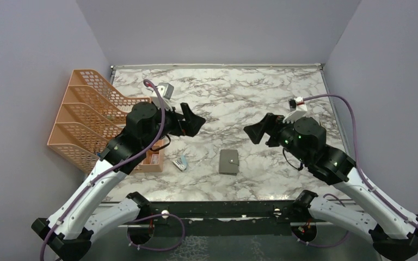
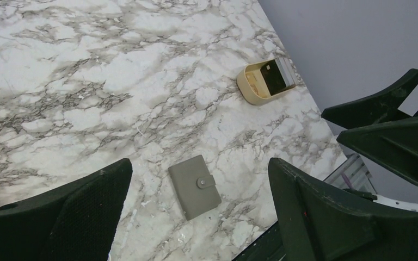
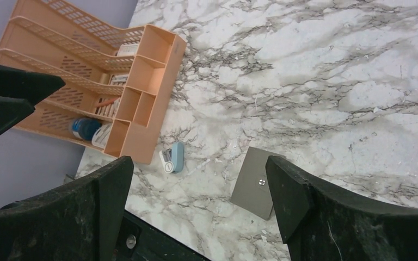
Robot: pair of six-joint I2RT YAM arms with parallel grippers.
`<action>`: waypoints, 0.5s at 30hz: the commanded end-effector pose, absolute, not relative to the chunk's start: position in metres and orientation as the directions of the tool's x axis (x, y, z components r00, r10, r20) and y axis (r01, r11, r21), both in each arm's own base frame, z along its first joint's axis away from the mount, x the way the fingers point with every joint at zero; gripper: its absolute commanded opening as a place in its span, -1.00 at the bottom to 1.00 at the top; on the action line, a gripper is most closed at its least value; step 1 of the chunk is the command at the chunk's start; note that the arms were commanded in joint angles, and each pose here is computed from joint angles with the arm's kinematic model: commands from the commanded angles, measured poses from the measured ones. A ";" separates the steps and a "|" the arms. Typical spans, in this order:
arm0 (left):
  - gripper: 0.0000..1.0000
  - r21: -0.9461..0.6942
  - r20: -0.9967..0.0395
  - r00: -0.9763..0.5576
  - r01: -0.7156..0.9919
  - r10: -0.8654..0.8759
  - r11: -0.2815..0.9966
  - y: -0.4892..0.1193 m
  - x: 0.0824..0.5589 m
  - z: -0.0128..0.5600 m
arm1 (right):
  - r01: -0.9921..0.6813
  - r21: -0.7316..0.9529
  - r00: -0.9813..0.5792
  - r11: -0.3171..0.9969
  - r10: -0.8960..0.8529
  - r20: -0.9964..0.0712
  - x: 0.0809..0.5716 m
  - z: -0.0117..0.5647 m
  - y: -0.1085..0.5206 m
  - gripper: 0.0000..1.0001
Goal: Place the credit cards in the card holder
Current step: Reset both arms
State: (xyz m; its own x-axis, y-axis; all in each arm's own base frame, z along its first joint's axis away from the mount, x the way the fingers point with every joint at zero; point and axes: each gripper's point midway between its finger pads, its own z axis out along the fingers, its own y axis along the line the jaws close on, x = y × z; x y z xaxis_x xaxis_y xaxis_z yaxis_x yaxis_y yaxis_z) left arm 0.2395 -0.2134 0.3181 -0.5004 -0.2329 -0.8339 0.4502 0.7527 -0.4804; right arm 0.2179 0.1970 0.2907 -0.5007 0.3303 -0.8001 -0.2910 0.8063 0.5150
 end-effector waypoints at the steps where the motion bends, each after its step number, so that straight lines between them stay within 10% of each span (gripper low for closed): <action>1: 0.98 -0.491 -0.819 -0.519 0.415 -0.244 0.766 -0.202 0.229 0.303 | -0.271 0.530 -0.481 0.804 0.364 -0.798 0.214 0.286 0.188 0.88; 15: 0.98 -0.532 -0.809 -0.509 0.418 -0.295 0.737 -0.195 0.215 0.282 | -0.307 0.563 -0.487 0.767 0.382 -0.786 0.203 0.277 0.188 0.88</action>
